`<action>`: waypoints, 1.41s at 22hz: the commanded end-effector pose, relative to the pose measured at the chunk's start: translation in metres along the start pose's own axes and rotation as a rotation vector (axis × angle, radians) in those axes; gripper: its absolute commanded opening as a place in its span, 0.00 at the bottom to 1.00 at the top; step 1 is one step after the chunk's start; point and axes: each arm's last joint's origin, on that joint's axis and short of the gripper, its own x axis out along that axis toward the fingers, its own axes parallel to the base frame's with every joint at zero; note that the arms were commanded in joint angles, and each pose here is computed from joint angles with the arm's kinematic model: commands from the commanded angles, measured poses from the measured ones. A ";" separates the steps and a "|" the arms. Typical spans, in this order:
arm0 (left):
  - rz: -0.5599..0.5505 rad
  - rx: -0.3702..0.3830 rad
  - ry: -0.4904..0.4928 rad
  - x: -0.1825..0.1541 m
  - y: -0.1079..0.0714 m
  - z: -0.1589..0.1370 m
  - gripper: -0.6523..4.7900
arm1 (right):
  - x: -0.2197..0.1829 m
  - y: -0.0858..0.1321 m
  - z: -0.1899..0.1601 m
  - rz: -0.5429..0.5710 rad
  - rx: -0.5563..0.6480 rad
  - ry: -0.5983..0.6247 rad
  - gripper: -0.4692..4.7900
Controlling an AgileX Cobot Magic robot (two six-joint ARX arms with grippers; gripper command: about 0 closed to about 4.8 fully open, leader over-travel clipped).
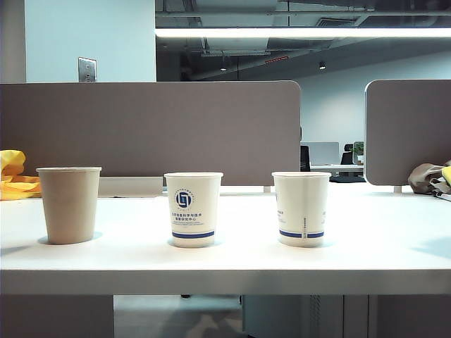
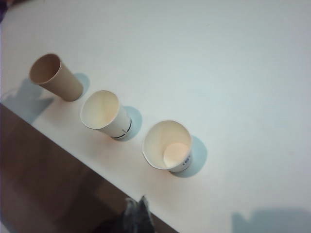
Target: Pick up all the paper cups on the table one by one and stack them together.
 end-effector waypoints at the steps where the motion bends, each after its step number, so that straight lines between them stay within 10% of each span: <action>1: -0.038 0.005 0.075 0.031 0.011 0.018 0.11 | 0.034 -0.001 0.011 -0.020 -0.024 0.084 0.20; 14: 0.073 -0.047 0.269 0.120 0.063 0.013 0.30 | 0.157 -0.032 0.004 -0.093 -0.068 0.334 0.33; 31: 0.239 -0.023 0.500 0.153 0.093 -0.014 0.34 | 0.168 -0.036 0.006 -0.100 -0.051 0.299 0.41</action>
